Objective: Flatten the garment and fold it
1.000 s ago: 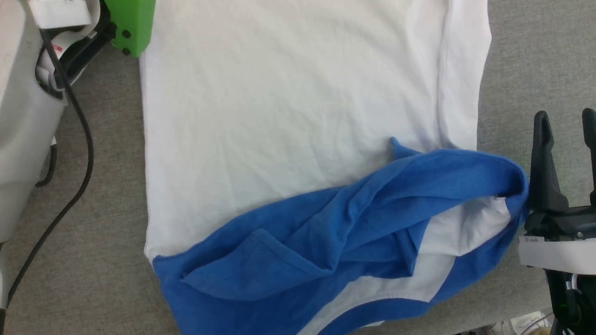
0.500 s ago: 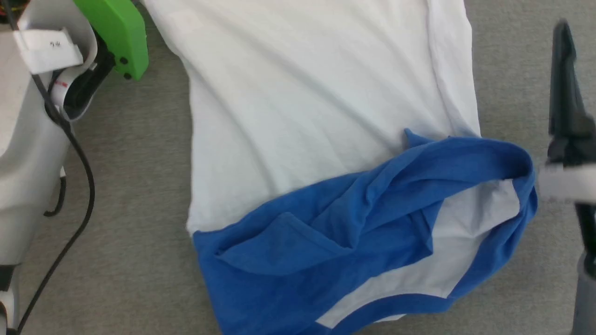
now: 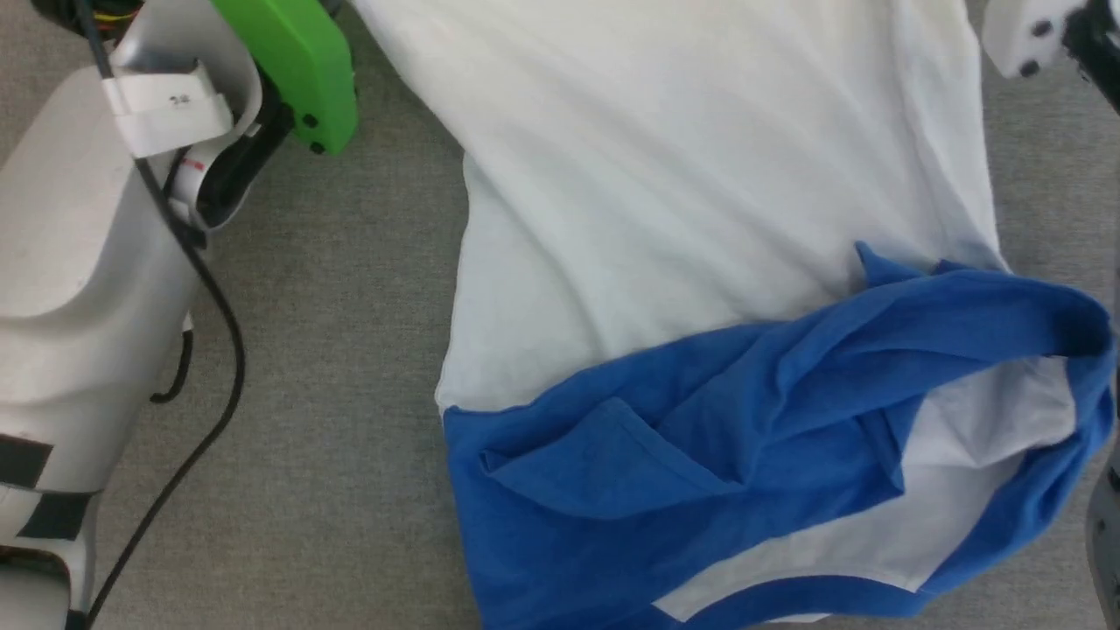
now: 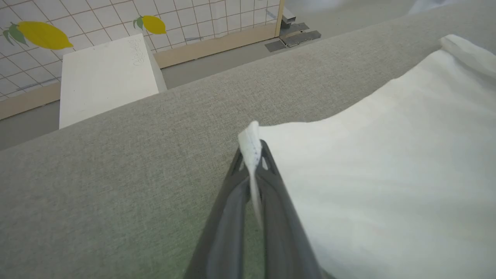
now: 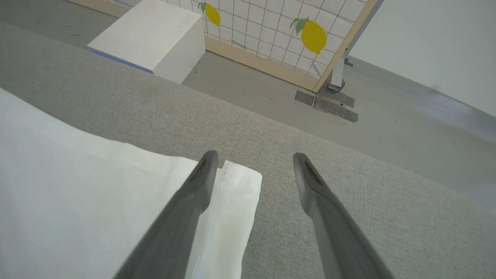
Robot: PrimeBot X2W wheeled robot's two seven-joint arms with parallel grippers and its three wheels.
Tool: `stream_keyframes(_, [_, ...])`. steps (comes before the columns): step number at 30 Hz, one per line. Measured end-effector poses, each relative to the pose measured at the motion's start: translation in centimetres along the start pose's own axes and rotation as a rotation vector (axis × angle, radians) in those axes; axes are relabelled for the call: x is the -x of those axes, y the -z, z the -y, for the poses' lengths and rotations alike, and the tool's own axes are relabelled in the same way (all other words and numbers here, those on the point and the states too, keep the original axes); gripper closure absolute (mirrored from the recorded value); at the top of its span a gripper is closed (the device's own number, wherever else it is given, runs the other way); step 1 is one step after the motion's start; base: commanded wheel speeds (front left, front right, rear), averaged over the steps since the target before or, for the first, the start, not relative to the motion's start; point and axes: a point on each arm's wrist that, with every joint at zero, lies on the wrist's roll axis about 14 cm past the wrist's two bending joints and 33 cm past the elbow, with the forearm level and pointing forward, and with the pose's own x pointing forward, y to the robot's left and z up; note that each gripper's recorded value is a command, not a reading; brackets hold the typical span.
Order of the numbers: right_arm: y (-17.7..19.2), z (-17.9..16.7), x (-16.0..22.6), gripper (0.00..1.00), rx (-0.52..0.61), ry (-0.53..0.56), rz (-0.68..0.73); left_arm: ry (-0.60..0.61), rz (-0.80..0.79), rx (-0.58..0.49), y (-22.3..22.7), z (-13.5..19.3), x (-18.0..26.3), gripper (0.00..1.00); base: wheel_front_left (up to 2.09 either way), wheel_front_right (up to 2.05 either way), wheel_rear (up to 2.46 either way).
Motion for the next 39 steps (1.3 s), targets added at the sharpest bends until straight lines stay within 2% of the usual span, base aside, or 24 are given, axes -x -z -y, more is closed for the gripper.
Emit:
stream_keyframes(4, [3.7,-1.2,-2.8,0.0,0.034,-0.004,-0.176,0.003,-0.012,0.012,0.9,0.0,-0.6,1.0,0.0,0.0,0.0])
stream_keyframes(7, [5.9,-2.5,-4.1,0.0,0.035,-0.03,-0.257,0.0,-0.032,0.013,1.8,-0.3,-0.8,1.0,0.0,0.0,0.0])
stream_keyframes(12, [6.5,-2.8,-5.3,0.0,0.042,-0.031,-0.27,-0.007,-0.041,0.021,2.5,-0.6,-0.9,1.0,0.0,0.0,0.0])
stream_keyframes(13, [6.5,-2.7,-5.6,0.11,0.04,-0.027,-0.264,-0.006,-0.044,0.022,2.7,-0.7,-1.0,1.0,0.0,0.0,0.0])
stream_keyframes(14, [6.5,-2.7,-5.7,0.53,0.039,-0.024,-0.262,-0.008,-0.046,0.023,2.8,-0.7,-1.0,1.0,0.0,0.0,0.0])
stream_keyframes(15, [6.6,-2.6,-5.9,0.58,0.032,-0.021,-0.257,-0.008,-0.047,0.023,2.9,-0.8,-1.1,1.0,0.0,0.0,0.0])
stream_keyframes(16, [6.5,-2.5,-6.0,1.0,0.026,-0.017,-0.25,-0.009,-0.044,0.023,2.9,-0.9,-1.1,1.0,0.0,0.0,0.0])
stream_keyframes(26, [4.0,0.2,-5.6,1.0,-0.068,0.047,-0.096,-0.047,0.034,0.029,0.7,-2.0,-0.7,1.0,0.0,0.0,0.0])
stream_keyframes(33, [-0.3,1.8,-3.2,1.0,-0.138,0.064,0.053,-0.088,0.155,0.02,-3.8,-3.1,1.1,1.0,0.0,0.0,0.0])
stream_keyframes(39, [-3.9,2.4,0.3,1.0,-0.19,0.048,0.188,-0.111,0.277,0.009,-7.9,-3.5,3.7,1.0,0.0,0.0,0.0])
